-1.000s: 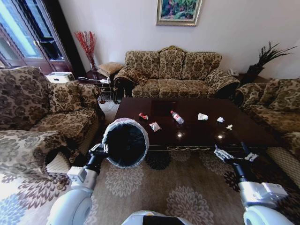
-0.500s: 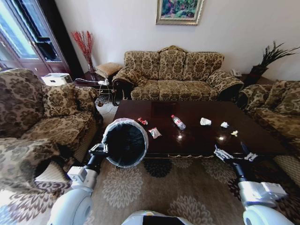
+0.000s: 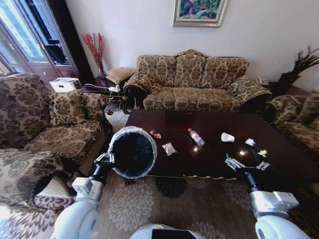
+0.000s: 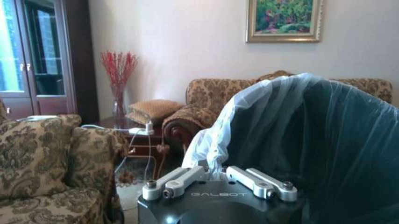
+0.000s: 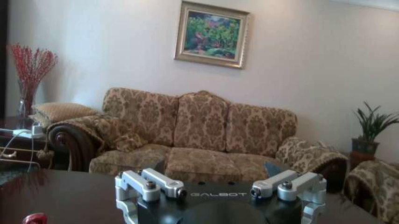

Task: Move to the front of the table and place the trash on the table into the trash bin.

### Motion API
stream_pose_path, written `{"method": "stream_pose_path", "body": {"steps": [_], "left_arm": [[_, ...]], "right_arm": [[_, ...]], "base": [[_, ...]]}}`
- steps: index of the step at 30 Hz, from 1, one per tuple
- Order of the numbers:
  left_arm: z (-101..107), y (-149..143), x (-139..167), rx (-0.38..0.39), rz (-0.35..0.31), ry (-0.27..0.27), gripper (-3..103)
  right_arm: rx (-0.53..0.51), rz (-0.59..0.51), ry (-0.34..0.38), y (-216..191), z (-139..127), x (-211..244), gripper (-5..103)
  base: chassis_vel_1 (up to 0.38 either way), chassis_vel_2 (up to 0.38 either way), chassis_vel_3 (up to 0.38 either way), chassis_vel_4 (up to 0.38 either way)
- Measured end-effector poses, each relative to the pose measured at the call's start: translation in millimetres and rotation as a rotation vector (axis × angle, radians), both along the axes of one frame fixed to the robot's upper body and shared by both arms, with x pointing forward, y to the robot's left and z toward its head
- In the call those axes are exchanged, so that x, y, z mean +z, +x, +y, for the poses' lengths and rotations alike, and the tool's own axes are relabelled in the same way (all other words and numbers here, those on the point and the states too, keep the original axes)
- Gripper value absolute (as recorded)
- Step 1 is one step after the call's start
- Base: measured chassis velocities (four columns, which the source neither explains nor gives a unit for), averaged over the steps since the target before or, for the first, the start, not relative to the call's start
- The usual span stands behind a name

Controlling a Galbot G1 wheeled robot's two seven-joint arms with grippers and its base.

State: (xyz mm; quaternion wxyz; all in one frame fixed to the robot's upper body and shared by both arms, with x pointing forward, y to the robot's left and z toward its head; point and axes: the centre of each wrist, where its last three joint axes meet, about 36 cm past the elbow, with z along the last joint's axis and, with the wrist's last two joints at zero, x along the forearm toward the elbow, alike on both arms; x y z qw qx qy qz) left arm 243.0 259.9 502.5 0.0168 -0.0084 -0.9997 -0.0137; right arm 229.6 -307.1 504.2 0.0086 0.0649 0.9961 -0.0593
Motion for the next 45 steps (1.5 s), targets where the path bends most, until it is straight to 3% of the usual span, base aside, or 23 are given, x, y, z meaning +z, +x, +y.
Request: {"method": "stream_pose_path", "body": {"steps": [21,45], "left_arm": [[0.3,0.3,-0.2,-0.002,-0.003,0.001,1],[0.3,0.2,-0.3,-0.002,-0.003,0.001,1]], "right_arm": [[0.002,0.004,-0.001,0.3,0.5,-0.7,100],[0.001,0.004,-0.001,0.2,0.5,-0.5,100]], "base": [[-0.117,0.125,0.116,-0.117],[-0.004,0.005,0.006,-0.005]]}}
